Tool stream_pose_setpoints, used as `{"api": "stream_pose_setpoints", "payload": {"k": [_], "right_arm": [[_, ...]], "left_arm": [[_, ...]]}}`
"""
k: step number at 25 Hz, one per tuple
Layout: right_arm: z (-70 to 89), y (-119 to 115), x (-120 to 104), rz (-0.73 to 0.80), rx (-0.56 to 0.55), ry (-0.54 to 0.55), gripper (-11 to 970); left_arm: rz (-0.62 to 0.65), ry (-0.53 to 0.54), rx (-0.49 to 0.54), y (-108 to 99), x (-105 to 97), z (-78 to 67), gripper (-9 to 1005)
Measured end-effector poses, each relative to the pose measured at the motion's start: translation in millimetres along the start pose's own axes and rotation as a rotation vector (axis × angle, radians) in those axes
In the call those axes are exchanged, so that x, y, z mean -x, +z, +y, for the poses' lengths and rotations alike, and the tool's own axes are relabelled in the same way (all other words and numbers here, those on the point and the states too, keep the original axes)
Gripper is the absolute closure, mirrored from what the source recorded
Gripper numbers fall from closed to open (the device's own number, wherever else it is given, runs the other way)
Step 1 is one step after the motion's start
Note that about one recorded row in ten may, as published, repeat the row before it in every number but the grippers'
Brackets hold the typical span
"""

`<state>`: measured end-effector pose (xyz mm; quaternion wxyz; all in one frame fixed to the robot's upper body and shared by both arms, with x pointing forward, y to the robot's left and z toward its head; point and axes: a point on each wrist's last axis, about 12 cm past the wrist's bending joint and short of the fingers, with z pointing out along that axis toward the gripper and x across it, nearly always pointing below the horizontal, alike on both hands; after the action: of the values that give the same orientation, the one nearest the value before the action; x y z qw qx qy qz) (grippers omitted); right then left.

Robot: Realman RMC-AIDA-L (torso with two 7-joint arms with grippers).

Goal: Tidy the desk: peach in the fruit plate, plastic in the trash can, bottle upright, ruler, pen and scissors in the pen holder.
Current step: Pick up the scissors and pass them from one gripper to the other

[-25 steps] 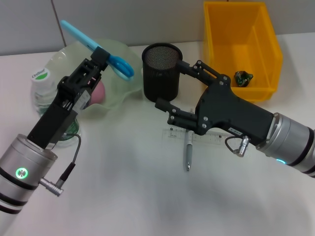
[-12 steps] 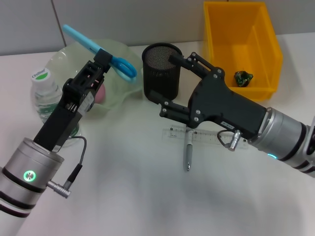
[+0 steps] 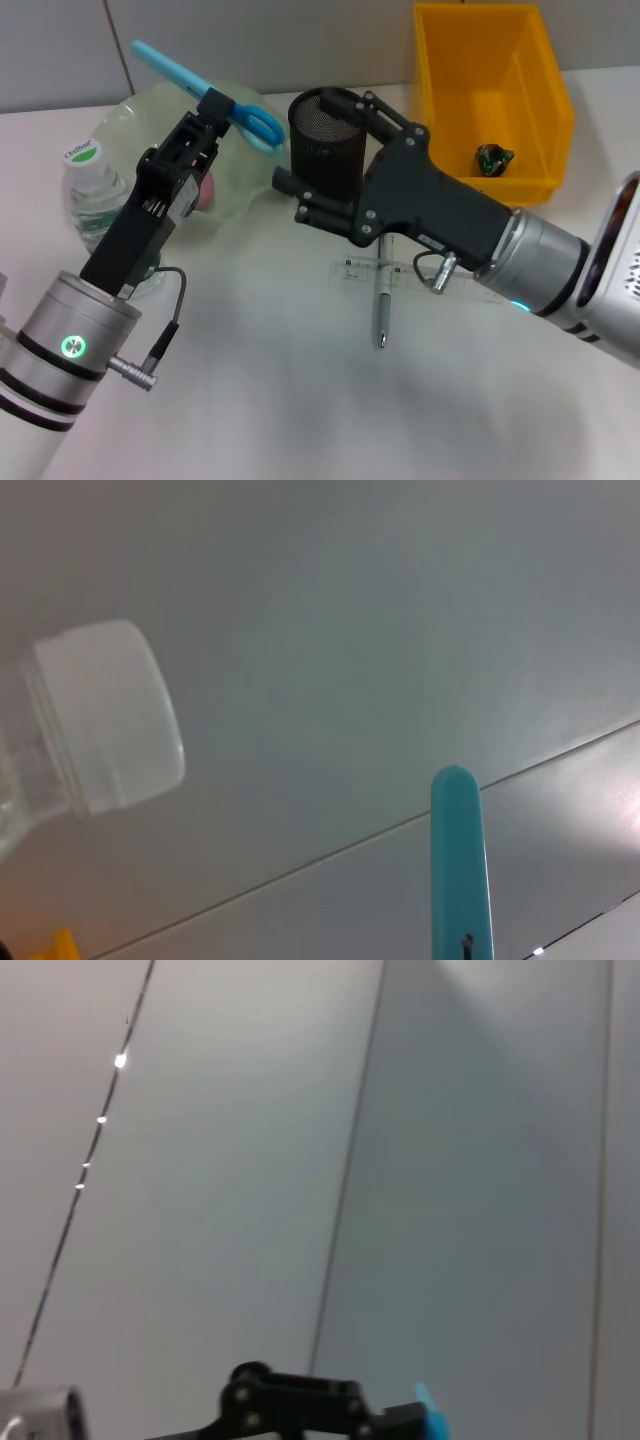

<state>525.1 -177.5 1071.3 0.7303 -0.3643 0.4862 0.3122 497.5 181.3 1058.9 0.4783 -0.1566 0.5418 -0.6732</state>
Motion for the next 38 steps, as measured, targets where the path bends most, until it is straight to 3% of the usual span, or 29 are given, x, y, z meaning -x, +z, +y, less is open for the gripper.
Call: {"api": "stream_pose_setpoints", "payload": {"k": [18,38], "right_arm": [[10.4,21,-2,0.000,-0.016,-0.035,135],[11.8,23,-3,0.002,-0.027,-0.037,136]], "left_arm": [[-0.005,0.015,0.002,4,-1,-0.3,727],[-0.006,0.015,0.000,4,-1,-0.4,727]]}}
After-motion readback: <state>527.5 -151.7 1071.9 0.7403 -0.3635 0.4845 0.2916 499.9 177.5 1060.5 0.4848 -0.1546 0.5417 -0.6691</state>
